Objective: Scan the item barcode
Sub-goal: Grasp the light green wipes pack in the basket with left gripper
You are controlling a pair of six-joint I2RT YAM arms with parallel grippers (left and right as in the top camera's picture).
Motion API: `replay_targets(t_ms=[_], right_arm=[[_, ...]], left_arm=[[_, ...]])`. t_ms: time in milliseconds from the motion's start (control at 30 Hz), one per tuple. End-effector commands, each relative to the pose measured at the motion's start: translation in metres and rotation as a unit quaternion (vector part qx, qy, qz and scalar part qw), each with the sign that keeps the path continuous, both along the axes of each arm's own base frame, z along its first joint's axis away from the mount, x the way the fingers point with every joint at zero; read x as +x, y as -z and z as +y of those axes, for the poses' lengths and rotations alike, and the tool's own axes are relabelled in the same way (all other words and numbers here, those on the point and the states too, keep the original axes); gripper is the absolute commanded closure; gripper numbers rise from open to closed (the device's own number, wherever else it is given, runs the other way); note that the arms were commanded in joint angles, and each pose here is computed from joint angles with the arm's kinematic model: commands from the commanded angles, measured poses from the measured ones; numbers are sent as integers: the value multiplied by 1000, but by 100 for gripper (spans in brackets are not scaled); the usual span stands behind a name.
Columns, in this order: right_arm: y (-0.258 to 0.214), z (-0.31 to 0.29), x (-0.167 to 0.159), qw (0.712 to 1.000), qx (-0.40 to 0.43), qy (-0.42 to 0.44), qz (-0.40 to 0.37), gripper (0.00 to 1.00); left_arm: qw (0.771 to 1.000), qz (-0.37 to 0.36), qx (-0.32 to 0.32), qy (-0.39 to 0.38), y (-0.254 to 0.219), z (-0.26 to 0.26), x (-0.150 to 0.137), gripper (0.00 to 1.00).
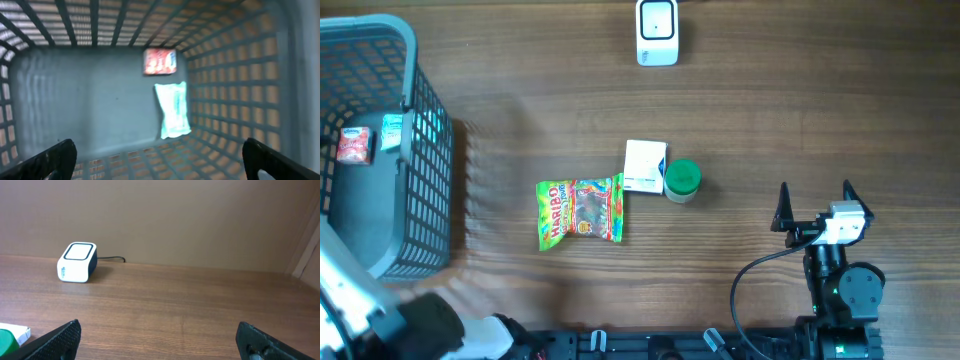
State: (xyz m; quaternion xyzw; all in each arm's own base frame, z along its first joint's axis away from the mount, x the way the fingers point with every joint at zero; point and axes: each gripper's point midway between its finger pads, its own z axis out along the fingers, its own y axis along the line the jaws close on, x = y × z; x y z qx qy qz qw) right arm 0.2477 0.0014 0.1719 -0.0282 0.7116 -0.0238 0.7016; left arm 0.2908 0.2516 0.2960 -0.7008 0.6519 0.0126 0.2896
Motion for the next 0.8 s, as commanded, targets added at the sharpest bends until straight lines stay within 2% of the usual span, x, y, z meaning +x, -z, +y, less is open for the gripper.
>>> replay_targets(t_ms=[0,67,133,267,467,700,767], right_arm=[[-2,2,0,1000,-2,-6,-6,0],[-2,2,0,1000,-2,-6,-6,0],[-2,2,0,1000,-2,-6,-6,0],[-2,2,0,1000,-2,-6,-6,0],[-2,2,0,1000,-2,-6,-6,0],[-2,2,0,1000,-2,-6,-5,0],[-2,2,0,1000,-2,-6,-6,0]], left_arm=[[996,30,-73,30,58,6,30,0],[991,31,-99,83,84,2,57,0],[987,38,-125,98,114,1,76,0],[980,68,-150,108,165,0,97,0],[973,95,-170,124,223,-8,121,0],[968,111,-175,139,260,-18,136,0],[968,124,-170,135,266,-17,132,9]])
